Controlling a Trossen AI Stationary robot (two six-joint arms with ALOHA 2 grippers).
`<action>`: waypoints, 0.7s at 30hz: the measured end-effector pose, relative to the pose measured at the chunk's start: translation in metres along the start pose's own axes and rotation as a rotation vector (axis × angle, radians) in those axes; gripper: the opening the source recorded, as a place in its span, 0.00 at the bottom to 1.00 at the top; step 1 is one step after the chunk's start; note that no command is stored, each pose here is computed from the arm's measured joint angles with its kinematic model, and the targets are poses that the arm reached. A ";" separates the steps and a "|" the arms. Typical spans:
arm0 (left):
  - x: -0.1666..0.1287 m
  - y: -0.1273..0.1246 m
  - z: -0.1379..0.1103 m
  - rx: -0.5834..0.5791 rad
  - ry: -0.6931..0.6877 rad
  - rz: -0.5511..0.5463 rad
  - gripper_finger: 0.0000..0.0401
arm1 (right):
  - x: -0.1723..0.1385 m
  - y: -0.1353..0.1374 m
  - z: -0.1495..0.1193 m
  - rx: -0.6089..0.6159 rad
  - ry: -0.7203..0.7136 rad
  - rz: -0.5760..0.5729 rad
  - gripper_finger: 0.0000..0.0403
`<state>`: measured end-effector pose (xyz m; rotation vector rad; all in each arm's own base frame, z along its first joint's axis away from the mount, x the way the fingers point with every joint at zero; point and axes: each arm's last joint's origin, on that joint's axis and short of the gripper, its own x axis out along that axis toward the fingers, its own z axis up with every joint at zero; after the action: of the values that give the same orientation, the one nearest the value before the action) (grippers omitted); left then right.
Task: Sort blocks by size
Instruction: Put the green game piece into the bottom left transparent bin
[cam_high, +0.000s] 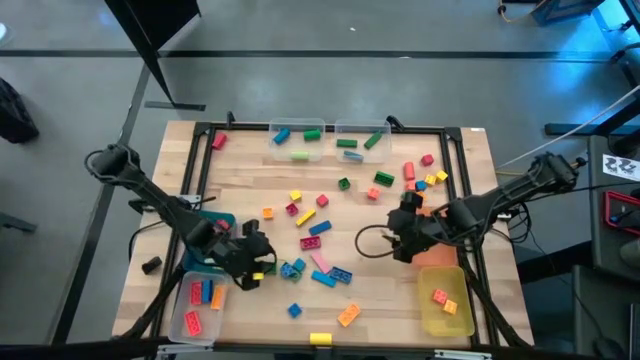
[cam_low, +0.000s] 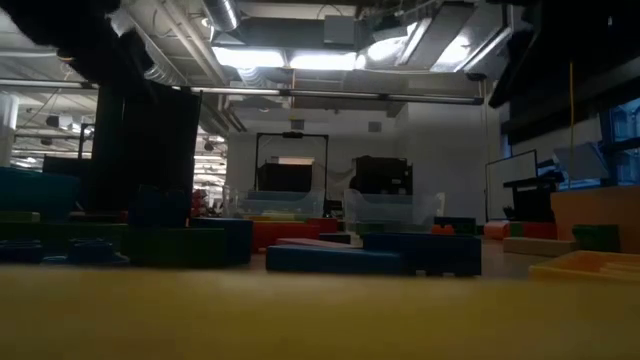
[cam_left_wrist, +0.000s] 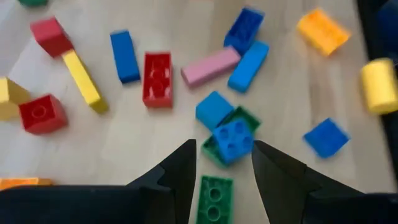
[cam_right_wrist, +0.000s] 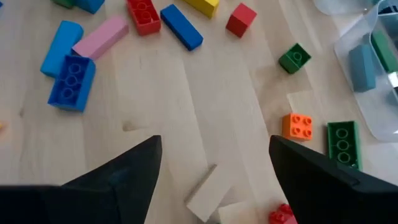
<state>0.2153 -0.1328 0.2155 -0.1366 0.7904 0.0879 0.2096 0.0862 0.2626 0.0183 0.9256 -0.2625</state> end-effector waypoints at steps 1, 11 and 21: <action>0.004 0.001 -0.001 0.010 0.017 0.006 0.35 | 0.002 0.001 -0.004 0.007 -0.001 -0.004 0.74; 0.029 0.005 -0.006 0.043 0.083 0.075 0.35 | 0.018 0.005 -0.016 0.042 -0.040 0.009 0.74; 0.044 0.006 -0.012 -0.016 0.252 -0.055 0.35 | 0.018 0.006 -0.015 0.046 -0.046 0.013 0.74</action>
<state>0.2369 -0.1273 0.1750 -0.1874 1.0365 0.0246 0.2089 0.0898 0.2390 0.0600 0.8732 -0.2708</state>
